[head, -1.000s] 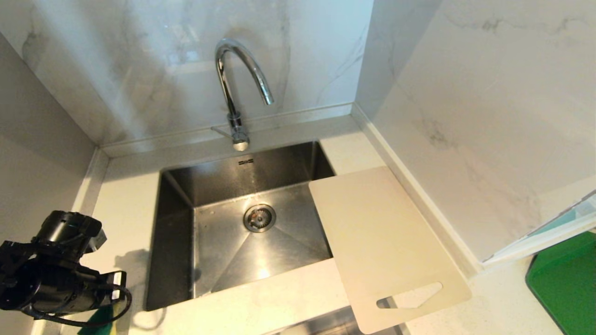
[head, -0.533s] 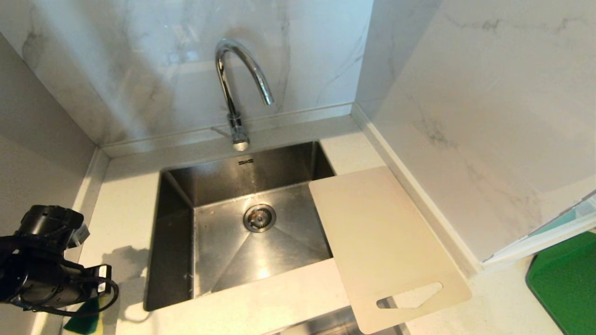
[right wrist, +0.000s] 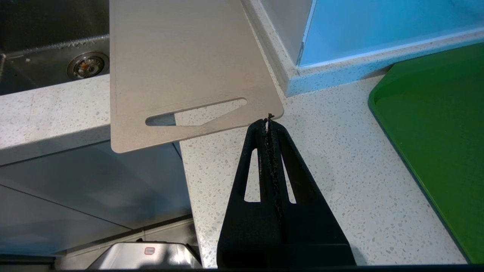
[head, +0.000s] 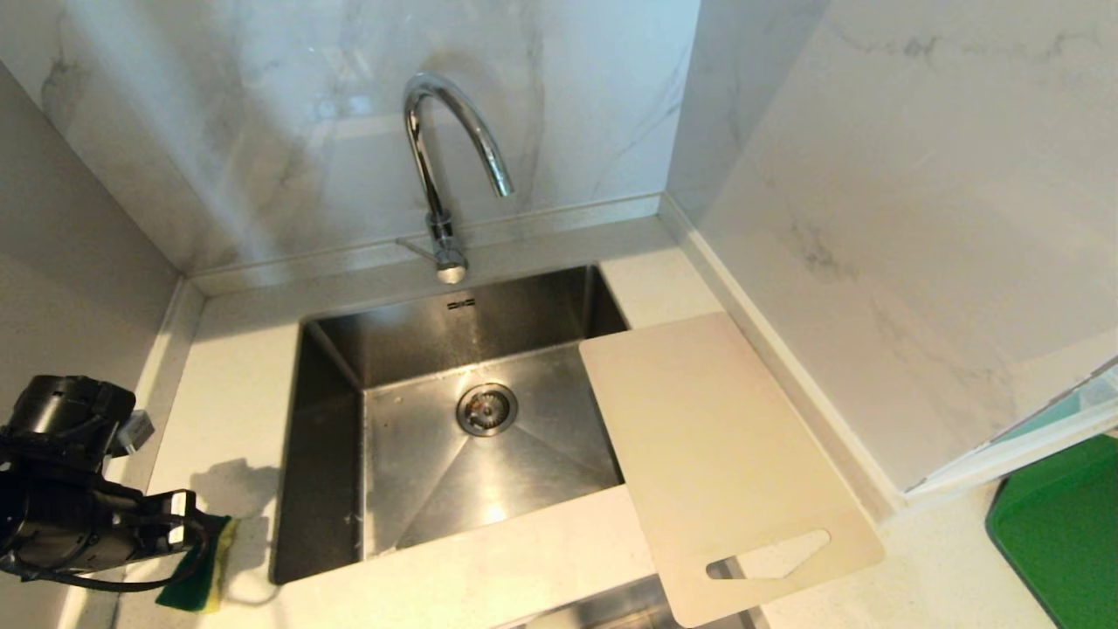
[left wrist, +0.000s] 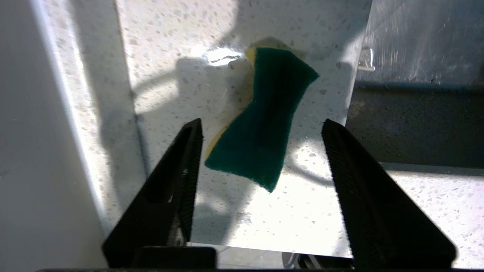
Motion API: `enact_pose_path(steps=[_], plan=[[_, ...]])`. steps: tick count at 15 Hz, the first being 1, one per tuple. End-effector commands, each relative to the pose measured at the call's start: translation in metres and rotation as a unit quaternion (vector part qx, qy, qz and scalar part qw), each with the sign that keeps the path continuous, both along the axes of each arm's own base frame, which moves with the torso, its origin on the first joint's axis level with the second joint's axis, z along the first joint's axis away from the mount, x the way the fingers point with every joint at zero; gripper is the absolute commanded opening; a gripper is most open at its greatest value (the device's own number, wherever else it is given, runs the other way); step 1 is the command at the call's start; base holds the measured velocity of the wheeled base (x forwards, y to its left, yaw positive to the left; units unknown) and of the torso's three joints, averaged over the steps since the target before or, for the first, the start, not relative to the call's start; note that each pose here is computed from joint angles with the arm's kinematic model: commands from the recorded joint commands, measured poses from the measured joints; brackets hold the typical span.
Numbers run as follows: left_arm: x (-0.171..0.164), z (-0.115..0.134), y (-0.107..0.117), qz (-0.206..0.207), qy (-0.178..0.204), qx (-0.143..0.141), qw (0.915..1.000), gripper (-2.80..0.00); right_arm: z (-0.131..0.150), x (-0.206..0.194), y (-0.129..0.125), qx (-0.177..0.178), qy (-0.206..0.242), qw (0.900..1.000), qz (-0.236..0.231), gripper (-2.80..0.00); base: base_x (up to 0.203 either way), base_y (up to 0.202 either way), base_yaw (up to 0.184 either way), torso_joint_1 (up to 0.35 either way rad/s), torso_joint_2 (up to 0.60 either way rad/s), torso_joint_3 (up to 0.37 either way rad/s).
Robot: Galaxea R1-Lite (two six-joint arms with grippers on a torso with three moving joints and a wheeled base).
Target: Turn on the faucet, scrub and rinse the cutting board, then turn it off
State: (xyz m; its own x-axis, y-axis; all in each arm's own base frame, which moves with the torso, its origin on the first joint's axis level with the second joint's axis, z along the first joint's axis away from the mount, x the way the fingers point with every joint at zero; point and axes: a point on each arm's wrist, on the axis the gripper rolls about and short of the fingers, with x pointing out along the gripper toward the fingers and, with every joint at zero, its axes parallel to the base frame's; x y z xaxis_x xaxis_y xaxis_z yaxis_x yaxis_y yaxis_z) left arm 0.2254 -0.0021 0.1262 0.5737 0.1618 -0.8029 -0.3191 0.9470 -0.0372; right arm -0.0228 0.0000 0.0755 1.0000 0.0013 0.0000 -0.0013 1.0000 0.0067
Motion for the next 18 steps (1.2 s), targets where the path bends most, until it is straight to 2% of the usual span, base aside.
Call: enact_pose_path(steps=[1, 2, 3, 6, 8, 11, 15, 18], plan=[[-0.009, 0.015, 0.001, -0.001, -0.03, 0.002, 0.9995, 0.0, 0.0, 0.0, 0.0, 0.0, 0.001, 1.0, 0.0, -2.8, 0.0, 0.0, 0.0, 0.0, 0.0, 0.0], [-0.015, 0.025, 0.001, -0.003, -0.044, 0.002, 0.999, 0.0, 0.0, 0.0, 0.0, 0.0, 0.001, 1.0, 0.0, -2.8, 0.0, 0.0, 0.0, 0.0, 0.0, 0.0], [-0.025, 0.037, 0.0, -0.007, -0.055, 0.002, 0.9984, -2.8, 0.0, 0.0, 0.0, 0.0, 0.001, 1.0, 0.0, -2.8, 0.0, 0.0, 0.0, 0.0, 0.0, 0.0], [-0.069, 0.078, -0.002, -0.03, -0.107, -0.017, 0.9936, -2.8, 0.0, 0.0, 0.0, 0.0, 0.001, 1.0, 0.0, -2.8, 0.0, 0.0, 0.0, 0.0, 0.0, 0.0], [-0.1, 0.093, -0.001, -0.043, -0.134, -0.019, 0.9898, -2.8, 0.0, 0.0, 0.0, 0.0, 0.001, 1.0, 0.001, -2.8, 0.0, 0.0, 0.0, 0.0, 0.0, 0.0], [-0.134, 0.098, 0.003, -0.04, -0.165, -0.014, 0.9853, -2.8, 0.0, 0.0, 0.0, 0.0, 0.001, 1.0, 0.0, -2.8, 0.0, 0.0, 0.0, 0.0, 0.0, 0.0], [-0.152, 0.099, 0.015, 0.019, -0.187, 0.013, 0.9821, -2.8, 0.0, 0.0, 0.0, 0.0, 0.0, 1.0, 0.0, -2.8, 0.0, 0.0, 0.0, 0.0, 0.0, 0.0], [-0.171, 0.099, 0.013, 0.011, -0.22, 0.02, 0.9752, -2.8, 0.0, 0.0, 0.0, 0.0, 0.001, 1.0, 0.0, -2.8, 0.0, 0.0, 0.0, 0.0, 0.0, 0.0]])
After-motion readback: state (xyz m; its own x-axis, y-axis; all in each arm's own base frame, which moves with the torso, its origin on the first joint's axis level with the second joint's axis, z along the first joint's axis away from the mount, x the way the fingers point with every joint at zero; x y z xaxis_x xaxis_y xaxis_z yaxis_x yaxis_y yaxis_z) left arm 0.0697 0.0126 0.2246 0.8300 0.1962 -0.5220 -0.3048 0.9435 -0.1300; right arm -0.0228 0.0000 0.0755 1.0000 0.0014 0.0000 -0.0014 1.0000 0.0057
